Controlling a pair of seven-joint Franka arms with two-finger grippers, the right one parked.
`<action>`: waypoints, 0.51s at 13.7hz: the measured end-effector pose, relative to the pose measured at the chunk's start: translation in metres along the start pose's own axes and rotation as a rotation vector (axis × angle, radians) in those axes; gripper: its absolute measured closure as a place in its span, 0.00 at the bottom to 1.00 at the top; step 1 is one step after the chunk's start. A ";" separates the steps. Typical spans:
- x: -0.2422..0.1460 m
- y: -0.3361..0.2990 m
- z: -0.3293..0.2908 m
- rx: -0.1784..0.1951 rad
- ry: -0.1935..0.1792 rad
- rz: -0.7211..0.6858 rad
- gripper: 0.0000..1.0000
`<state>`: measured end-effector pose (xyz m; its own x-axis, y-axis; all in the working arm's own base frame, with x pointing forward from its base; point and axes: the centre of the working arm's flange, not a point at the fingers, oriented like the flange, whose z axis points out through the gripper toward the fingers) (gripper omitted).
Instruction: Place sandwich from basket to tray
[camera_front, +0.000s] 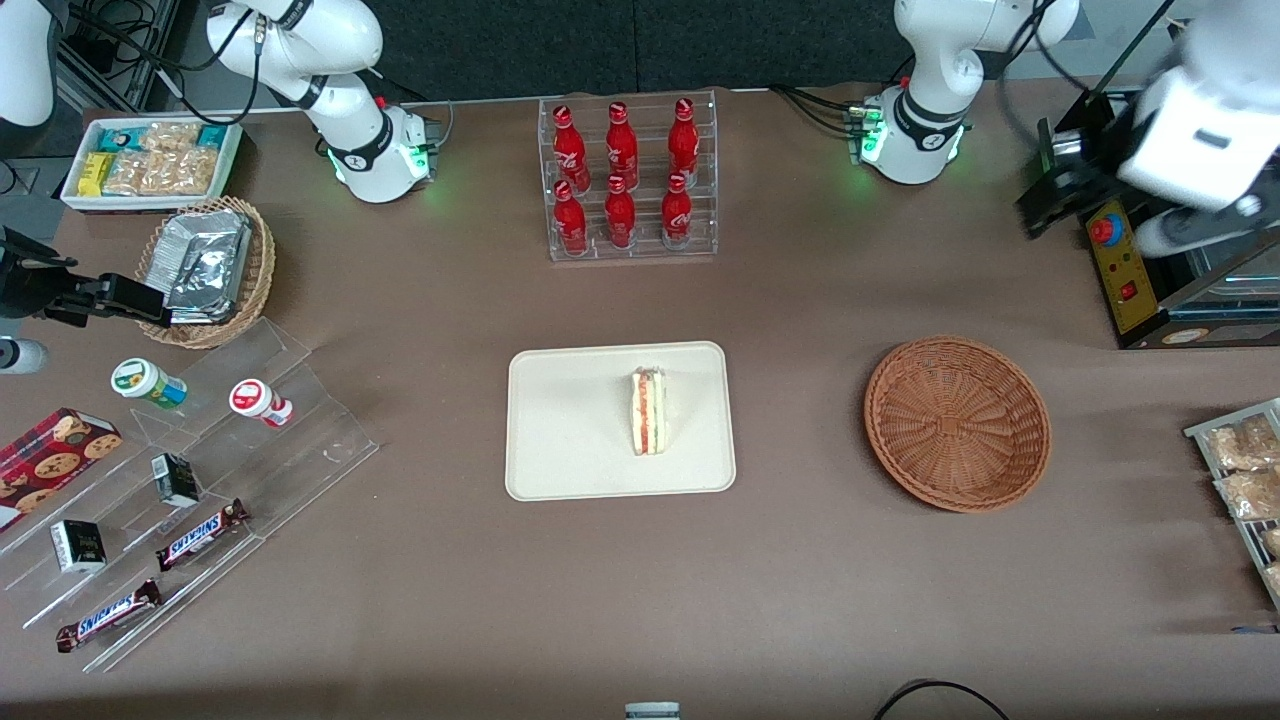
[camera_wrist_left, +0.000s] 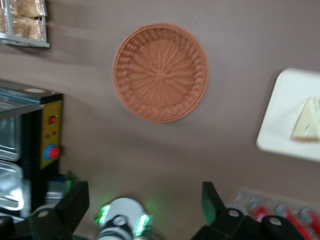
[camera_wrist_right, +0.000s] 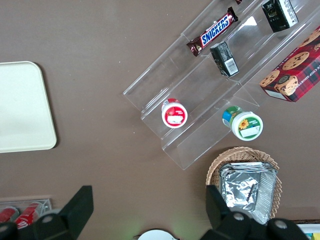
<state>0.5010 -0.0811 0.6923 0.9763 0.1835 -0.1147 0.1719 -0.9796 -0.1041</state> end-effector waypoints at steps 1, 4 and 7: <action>-0.008 -0.020 0.001 -0.015 -0.010 0.034 0.00; -0.033 -0.061 0.005 -0.072 -0.010 0.159 0.00; -0.046 -0.073 0.007 -0.088 0.017 0.216 0.00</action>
<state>0.4422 -0.0176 0.6986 0.9936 -0.0323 -0.1085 -0.0317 -0.9995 0.0076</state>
